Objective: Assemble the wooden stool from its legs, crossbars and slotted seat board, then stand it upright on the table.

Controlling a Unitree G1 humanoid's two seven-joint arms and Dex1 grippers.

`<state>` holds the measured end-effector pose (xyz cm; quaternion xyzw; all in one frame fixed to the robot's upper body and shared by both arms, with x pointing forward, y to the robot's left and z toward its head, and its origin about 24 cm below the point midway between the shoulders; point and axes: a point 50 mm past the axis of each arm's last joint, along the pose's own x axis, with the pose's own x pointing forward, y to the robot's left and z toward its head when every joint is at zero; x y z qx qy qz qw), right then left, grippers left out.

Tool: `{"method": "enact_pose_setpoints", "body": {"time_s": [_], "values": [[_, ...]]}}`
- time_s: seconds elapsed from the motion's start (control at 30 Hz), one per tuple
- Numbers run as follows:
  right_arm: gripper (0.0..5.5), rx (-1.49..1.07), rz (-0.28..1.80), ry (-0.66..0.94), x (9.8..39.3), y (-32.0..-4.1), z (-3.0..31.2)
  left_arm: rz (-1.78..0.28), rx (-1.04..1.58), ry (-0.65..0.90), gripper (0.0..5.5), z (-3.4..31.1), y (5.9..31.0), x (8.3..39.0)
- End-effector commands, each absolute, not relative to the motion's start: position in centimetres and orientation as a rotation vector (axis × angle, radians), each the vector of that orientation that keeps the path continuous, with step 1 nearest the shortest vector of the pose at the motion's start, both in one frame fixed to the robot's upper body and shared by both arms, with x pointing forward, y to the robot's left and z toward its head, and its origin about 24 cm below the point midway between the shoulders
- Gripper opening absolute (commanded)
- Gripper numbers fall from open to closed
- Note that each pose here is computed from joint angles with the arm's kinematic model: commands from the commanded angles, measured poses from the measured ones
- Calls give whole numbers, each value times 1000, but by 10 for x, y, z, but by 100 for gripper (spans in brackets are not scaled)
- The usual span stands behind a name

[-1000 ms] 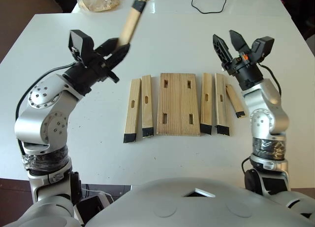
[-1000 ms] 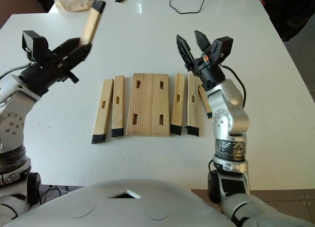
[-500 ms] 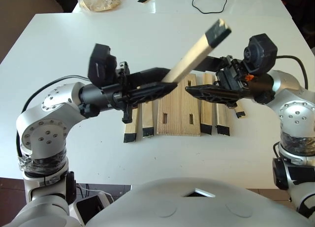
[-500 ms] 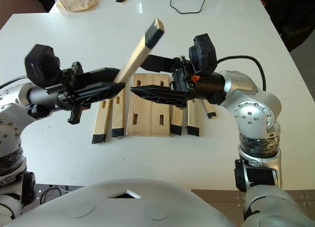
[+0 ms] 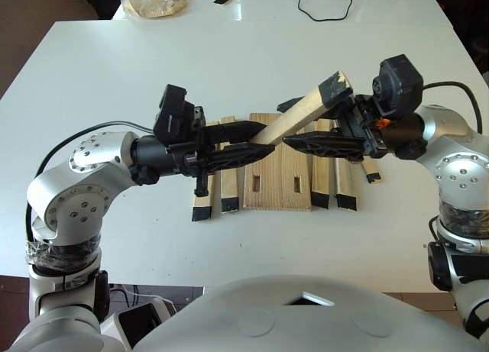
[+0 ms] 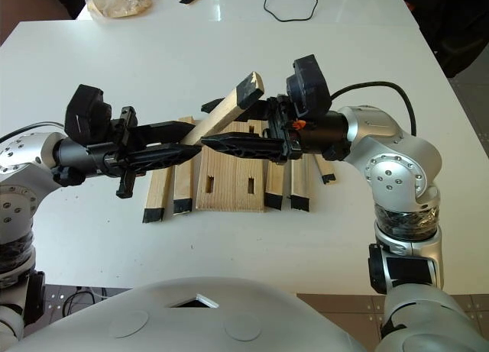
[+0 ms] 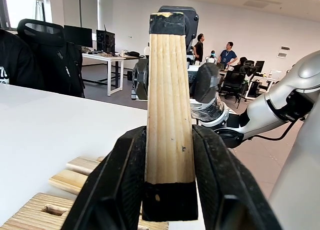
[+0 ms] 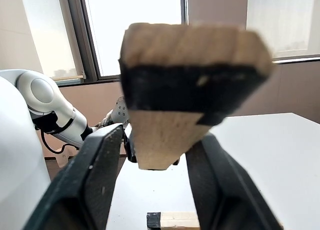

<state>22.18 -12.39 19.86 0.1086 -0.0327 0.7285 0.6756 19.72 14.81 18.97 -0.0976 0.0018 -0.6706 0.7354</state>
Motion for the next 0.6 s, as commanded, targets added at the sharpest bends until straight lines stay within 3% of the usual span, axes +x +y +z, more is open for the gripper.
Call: {"method": "enact_pose_setpoints", "body": {"time_s": [0.03,0.1,0.37,0.4,0.6], "values": [[157,180,1644,-85,222,-125,200,-1476,-171,55,130,184,151,197],[134,160,1642,-80,224,-127,199,-1486,-155,73,130,182,152,196],[130,64,1634,-37,225,-134,189,-1467,-161,98,130,181,158,201],[130,57,1632,-35,225,-134,189,-1463,-185,114,166,181,159,202],[129,3,1584,-28,232,-138,185,-1395,-140,177,247,167,157,208]]}}
